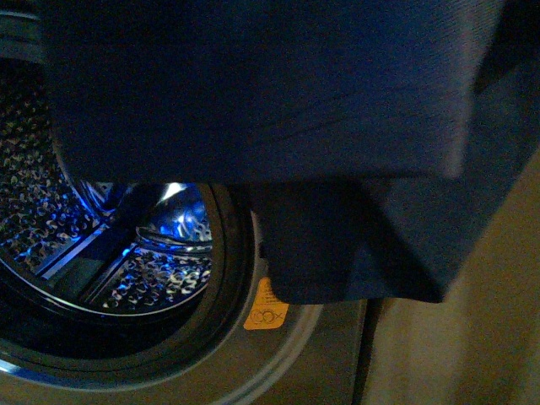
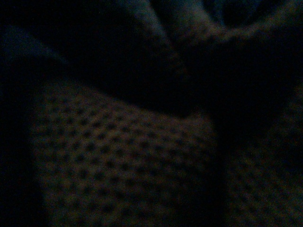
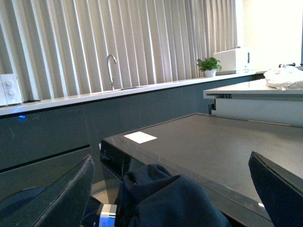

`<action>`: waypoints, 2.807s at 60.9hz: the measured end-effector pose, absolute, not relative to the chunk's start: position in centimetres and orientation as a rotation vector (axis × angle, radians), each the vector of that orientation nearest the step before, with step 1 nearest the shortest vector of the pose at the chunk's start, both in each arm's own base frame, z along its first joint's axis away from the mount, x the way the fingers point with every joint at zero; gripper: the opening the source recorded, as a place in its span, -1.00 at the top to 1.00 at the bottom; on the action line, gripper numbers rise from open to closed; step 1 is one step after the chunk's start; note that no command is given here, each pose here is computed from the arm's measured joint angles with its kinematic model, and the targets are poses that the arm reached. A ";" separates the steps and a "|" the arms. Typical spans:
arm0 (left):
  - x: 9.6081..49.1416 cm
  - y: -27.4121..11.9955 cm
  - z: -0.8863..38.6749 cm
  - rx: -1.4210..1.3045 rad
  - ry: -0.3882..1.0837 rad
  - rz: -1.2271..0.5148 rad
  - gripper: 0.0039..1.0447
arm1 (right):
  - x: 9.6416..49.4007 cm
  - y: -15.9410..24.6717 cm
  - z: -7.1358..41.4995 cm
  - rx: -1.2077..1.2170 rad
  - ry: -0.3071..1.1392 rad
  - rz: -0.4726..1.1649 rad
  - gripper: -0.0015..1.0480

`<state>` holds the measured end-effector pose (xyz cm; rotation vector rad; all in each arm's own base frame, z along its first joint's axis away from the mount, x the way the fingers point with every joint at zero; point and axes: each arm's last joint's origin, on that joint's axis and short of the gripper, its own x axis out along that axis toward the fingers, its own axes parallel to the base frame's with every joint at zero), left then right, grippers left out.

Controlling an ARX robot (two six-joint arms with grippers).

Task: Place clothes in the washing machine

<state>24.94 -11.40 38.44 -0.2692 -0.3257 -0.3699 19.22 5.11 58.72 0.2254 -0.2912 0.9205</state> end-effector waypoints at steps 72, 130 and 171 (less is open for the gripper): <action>23.0 -1.7 25.0 -0.115 -0.165 -0.165 0.83 | 19.2 5.1 58.7 0.225 -0.292 0.921 -0.86; 37.3 -2.2 12.7 -0.043 0.133 -0.046 0.83 | 19.2 5.1 58.7 0.225 -0.292 0.921 -0.86; 50.9 -1.4 11.2 -0.013 0.240 0.099 0.84 | 19.2 5.1 58.7 0.225 -0.292 0.921 -0.86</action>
